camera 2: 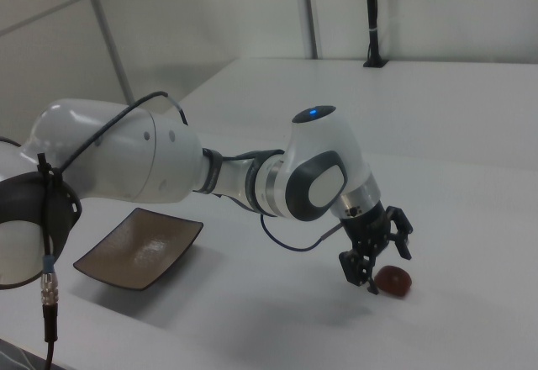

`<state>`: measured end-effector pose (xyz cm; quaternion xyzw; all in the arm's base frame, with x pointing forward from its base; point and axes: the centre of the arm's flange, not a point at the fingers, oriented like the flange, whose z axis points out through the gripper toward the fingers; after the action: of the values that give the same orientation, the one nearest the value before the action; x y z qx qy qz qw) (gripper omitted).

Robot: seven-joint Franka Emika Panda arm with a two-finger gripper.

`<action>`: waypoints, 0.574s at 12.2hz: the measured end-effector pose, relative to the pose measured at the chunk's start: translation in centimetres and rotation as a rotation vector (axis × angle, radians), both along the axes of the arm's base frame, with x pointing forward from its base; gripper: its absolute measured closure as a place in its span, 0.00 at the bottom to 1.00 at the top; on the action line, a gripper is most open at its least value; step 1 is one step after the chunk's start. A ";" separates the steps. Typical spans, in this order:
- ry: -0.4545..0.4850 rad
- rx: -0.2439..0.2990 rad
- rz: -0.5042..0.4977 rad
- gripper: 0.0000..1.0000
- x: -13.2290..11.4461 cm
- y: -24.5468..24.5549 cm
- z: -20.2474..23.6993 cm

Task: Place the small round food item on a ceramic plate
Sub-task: 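Lower the gripper and close it around the red-brown food item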

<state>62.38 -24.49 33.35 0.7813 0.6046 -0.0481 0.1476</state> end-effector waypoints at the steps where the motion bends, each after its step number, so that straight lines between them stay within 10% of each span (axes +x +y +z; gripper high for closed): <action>1: 0.007 -0.001 0.002 0.00 0.0 -0.1 -0.5; 7: 0.036 -0.019 0.026 0.04 1.3 -0.3 -3.0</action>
<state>63.68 -24.79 30.33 0.7709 0.6169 -0.0659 0.1445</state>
